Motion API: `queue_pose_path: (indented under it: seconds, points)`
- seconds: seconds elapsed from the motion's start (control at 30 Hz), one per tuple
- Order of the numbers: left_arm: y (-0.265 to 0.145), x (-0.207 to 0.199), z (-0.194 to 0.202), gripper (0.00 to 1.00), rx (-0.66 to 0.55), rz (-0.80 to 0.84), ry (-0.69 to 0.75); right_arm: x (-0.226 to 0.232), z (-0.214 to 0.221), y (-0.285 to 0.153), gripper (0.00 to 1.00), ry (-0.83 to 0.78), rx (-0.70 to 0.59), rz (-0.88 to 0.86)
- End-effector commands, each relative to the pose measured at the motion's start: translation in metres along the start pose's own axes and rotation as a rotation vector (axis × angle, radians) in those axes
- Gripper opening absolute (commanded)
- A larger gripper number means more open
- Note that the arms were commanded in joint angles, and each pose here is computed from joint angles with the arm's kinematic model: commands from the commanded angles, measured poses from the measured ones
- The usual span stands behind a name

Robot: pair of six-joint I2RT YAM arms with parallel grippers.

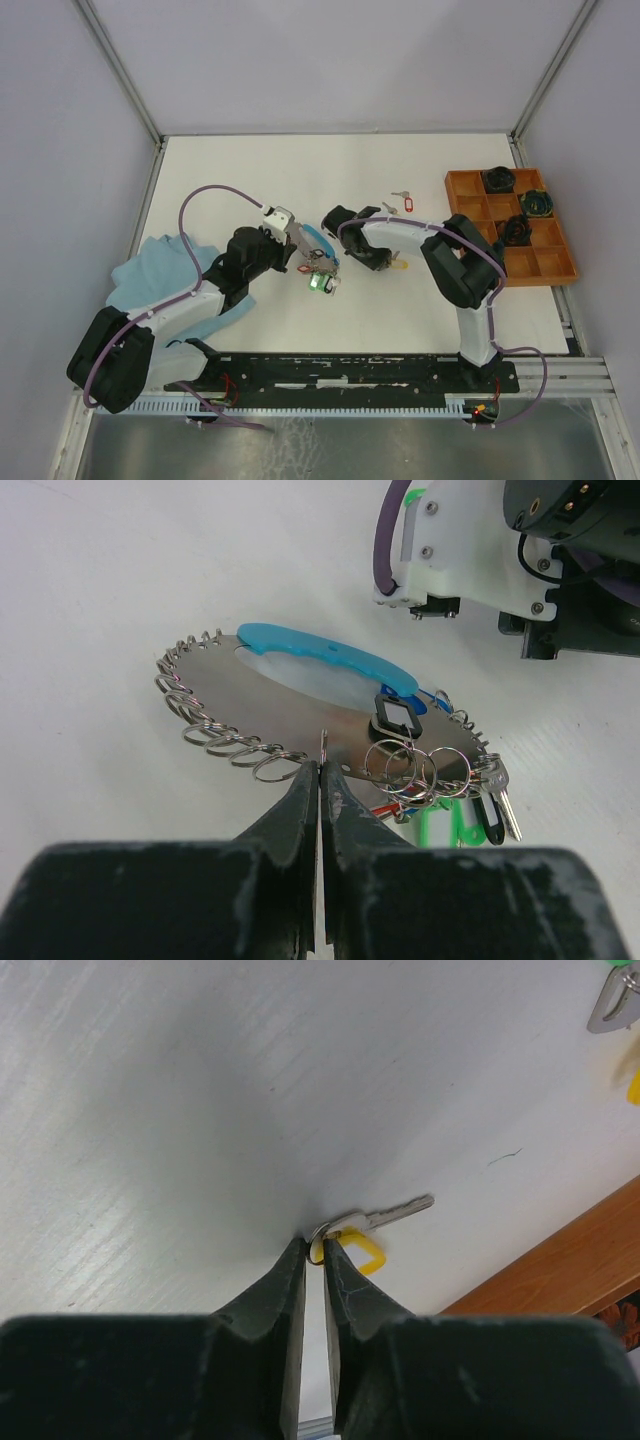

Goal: Put the keys on the keyring

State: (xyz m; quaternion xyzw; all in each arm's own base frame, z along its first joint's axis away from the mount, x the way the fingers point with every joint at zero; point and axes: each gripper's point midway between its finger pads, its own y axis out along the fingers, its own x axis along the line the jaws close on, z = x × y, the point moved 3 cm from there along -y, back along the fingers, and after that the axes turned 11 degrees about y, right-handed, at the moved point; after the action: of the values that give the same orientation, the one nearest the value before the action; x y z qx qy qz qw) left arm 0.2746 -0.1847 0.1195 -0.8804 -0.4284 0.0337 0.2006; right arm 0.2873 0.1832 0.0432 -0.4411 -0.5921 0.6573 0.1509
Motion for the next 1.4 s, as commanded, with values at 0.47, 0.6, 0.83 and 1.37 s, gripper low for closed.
queue_pose_path:
  seconds: [0.47, 0.6, 0.83, 1.37]
  points:
    - [-0.001, 0.002, -0.033, 0.03, -0.126, 0.007, 0.04, 0.002, -0.029, -0.061, 0.0, 0.163, -0.297, -0.182]
    - [-0.002, 0.001, -0.034, 0.03, -0.133, 0.015, 0.039, 0.013, -0.033, -0.062, 0.0, 0.209, -0.369, -0.256]
    - [-0.002, -0.001, -0.035, 0.03, -0.143, 0.024, 0.04, 0.03, -0.046, -0.072, 0.0, 0.32, -0.619, -0.388]
    - [-0.004, -0.002, -0.037, 0.03, -0.163, 0.034, 0.044, 0.053, 0.016, -0.036, 0.04, 0.483, -0.546, -0.428]
